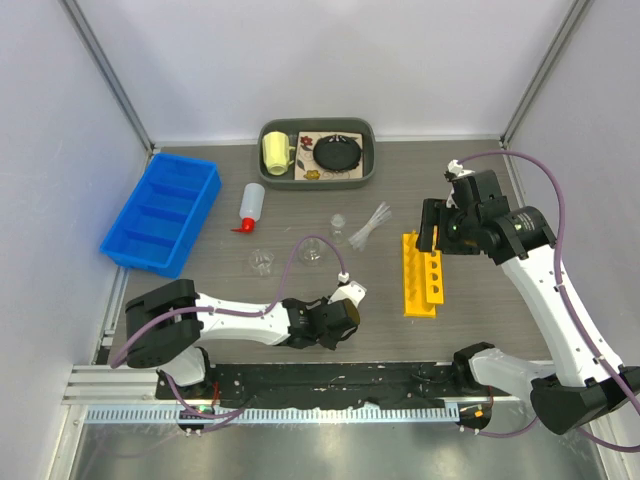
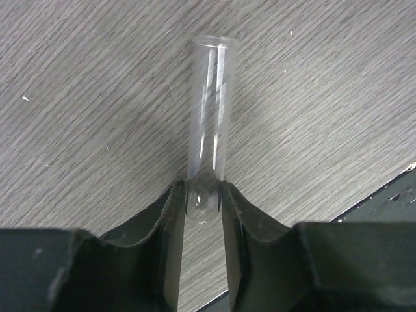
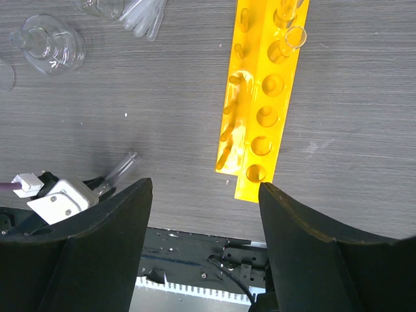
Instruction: Organize the chemistry lab equipment
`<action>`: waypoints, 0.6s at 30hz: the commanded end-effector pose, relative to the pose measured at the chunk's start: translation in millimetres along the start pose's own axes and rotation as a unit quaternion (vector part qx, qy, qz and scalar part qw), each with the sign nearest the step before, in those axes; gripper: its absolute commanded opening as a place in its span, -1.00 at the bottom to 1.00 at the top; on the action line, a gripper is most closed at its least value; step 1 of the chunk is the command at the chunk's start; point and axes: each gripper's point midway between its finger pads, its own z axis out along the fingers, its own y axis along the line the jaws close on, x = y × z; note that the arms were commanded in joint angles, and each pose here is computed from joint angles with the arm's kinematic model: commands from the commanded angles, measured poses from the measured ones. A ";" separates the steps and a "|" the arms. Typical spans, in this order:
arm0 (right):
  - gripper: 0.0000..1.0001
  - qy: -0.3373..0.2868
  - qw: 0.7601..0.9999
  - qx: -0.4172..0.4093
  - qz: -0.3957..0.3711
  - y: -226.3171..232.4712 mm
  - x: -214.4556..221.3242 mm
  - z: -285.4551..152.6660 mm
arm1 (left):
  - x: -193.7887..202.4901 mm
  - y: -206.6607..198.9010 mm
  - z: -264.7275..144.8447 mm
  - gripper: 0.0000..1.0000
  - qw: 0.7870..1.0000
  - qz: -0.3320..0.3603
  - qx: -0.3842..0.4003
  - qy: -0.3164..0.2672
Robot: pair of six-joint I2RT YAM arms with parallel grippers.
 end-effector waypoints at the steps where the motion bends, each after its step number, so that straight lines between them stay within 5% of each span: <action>1: 0.43 -0.025 1.000 -0.014 0.004 4.4 -4.7 -5.9 | 27.6 -2.4 9.4 -0.45 0.999 0.006 -0.003 0.038; 4: 0.43 -0.024 1.000 -0.019 0.004 5.6 -2.4 -5.2 | 25.8 1.5 3.4 -0.68 0.999 0.012 -0.015 0.036; 10: 0.44 -0.010 0.995 -0.095 -0.009 31.3 3.6 -7.8 | -14.5 -5.5 -38.6 -0.72 1.000 0.011 0.022 -0.018; 18: 0.42 0.036 0.975 -0.219 -0.029 64.9 40.3 -13.7 | -59.4 -43.7 -124.8 -0.61 0.970 0.033 0.216 -0.103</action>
